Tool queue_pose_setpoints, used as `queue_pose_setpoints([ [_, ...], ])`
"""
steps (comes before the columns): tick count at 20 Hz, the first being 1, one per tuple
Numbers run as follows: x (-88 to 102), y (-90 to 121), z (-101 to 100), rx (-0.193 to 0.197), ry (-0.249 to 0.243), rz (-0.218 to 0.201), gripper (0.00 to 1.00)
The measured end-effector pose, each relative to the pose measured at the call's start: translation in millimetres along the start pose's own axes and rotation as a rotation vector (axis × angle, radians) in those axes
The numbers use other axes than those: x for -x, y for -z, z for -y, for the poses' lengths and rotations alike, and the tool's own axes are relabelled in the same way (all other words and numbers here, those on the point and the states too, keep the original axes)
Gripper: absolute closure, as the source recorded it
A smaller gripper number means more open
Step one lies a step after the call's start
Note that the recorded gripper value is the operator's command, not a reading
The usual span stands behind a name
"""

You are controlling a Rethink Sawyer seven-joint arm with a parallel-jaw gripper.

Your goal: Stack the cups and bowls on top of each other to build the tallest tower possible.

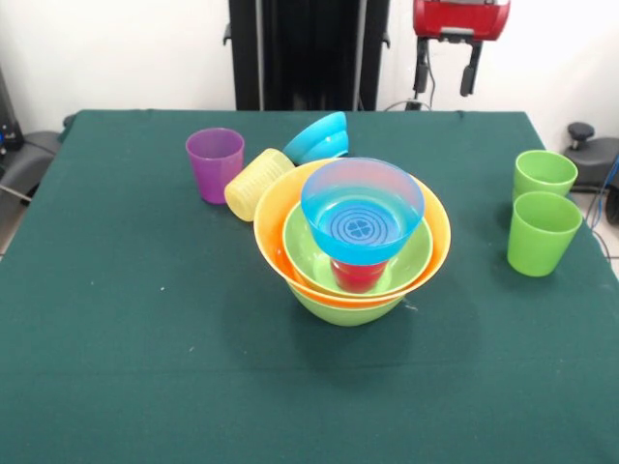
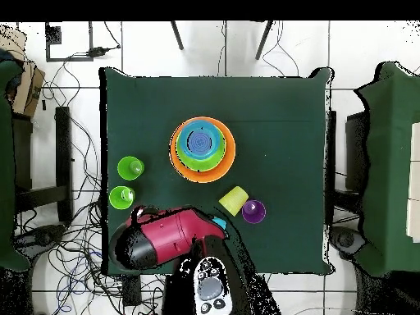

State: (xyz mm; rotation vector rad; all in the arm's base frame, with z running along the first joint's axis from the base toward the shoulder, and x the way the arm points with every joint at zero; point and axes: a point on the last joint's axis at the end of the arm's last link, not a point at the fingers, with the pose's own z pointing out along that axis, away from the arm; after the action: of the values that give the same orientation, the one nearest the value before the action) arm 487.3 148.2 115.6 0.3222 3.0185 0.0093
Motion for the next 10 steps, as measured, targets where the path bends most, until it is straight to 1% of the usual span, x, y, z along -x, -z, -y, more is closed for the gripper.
queue_pose_setpoints([
  [3, -3.9, -4.3, 0.1, -0.004, 0.001, -0.010, 0.00],
  [5, -10.3, -11.1, -0.9, -0.007, 0.004, -0.021, 0.00],
  [10, -20.5, -20.9, -5.7, -0.008, 0.010, -0.032, 0.00],
])
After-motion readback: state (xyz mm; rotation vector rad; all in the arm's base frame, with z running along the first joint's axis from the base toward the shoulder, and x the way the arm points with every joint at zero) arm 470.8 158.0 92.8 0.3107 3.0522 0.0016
